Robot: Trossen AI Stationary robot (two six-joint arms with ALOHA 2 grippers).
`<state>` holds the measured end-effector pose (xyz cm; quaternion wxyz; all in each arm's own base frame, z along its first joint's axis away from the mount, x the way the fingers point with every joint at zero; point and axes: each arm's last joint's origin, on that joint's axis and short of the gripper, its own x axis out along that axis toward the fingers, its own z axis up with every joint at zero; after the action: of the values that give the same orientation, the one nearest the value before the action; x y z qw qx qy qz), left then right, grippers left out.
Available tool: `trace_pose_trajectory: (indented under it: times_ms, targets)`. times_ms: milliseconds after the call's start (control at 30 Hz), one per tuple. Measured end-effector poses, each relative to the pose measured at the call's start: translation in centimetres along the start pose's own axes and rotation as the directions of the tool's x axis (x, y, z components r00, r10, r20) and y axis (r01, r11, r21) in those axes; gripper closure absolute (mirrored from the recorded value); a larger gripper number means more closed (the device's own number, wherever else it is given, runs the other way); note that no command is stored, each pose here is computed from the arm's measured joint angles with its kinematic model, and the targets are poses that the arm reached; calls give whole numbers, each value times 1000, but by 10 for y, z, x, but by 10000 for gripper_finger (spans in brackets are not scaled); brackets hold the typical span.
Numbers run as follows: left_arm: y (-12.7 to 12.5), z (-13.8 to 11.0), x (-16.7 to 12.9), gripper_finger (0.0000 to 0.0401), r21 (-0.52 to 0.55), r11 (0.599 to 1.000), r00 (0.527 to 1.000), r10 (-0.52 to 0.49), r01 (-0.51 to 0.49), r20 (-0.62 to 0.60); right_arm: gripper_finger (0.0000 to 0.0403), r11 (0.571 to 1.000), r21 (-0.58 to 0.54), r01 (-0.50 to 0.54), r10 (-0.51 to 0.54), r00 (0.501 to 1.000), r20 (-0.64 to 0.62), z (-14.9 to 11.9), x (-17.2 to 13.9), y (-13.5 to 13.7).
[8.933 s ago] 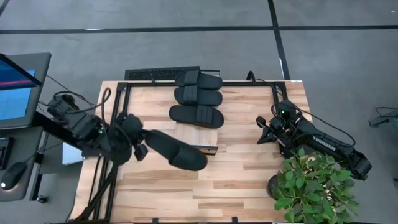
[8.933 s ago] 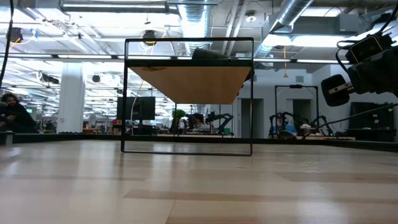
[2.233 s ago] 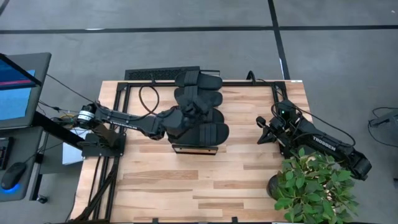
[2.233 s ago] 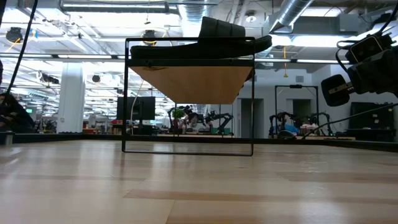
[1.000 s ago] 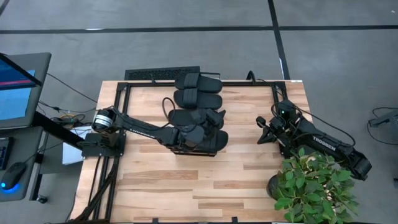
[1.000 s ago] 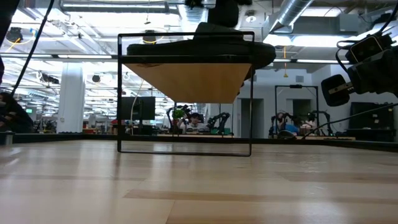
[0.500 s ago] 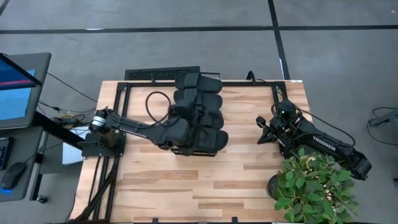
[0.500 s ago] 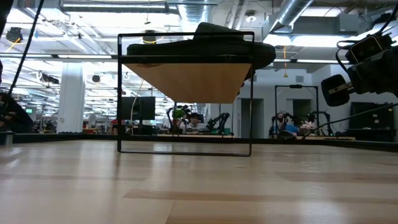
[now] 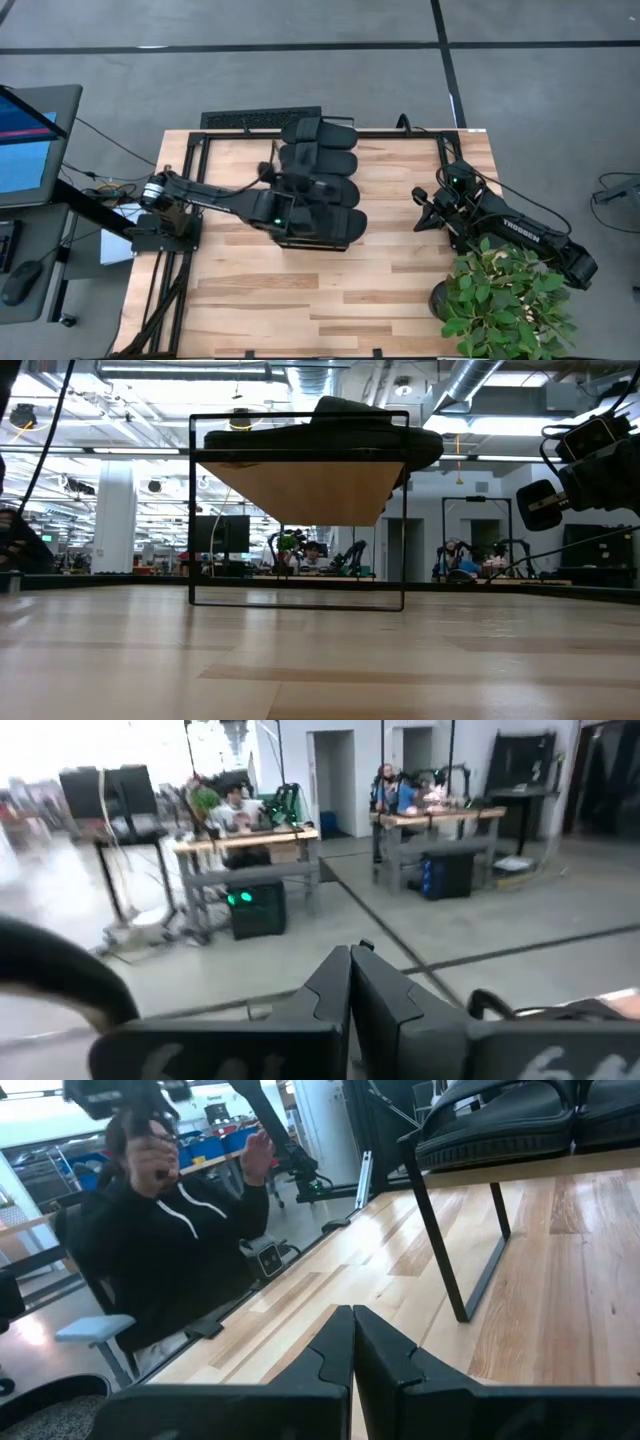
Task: Pick and place slides into the shelf
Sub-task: Return to Home Position
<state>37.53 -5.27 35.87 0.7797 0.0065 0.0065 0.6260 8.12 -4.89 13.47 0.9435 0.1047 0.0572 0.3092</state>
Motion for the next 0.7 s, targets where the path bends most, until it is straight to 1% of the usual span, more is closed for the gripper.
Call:
trace_pose_trajectory:
  times_ms: [67,133,167,200,233,267,333,400,467,533,633,700]
  targets:
    - [20,-12,-4,401,-64,998,1000,-11,11,-1,403,1000,0,0,0,1000,0,0,0,0]
    - [42,-18,-9,401,-120,993,1000,-25,24,-10,403,1000,0,0,0,1000,0,0,0,0]
    - [49,-19,-11,401,-215,976,999,-32,27,-17,403,1000,0,0,0,1000,0,0,0,0]
    - [49,-21,-12,401,-273,961,999,-36,30,-14,403,1000,0,0,0,1000,0,0,0,0]
    - [51,-23,-13,401,-253,967,999,-37,36,1,403,1000,0,0,0,1000,0,0,0,0]
    - [55,-23,-15,401,-224,974,999,-44,40,-12,403,1000,0,0,0,1000,0,0,0,0]
    - [59,-22,-15,401,-224,974,999,-45,46,12,403,1000,1,0,0,1000,0,0,0,0]
    - [72,-28,-16,401,-162,985,999,-51,52,7,403,1000,-3,0,0,1000,0,0,0,0]
    - [80,-40,-15,401,-167,985,999,-49,47,-7,403,1000,1,1,-1,1000,0,0,0,0]
    - [93,-49,-13,401,-193,981,999,-39,33,-28,403,1000,-2,0,0,1000,0,0,0,0]
    - [115,-62,-9,401,-201,980,998,-16,2,-68,403,1000,-2,0,0,1000,0,0,0,0]
    - [129,-78,-7,401,-238,971,995,2,-26,-98,403,1000,0,0,0,1000,0,0,0,0]
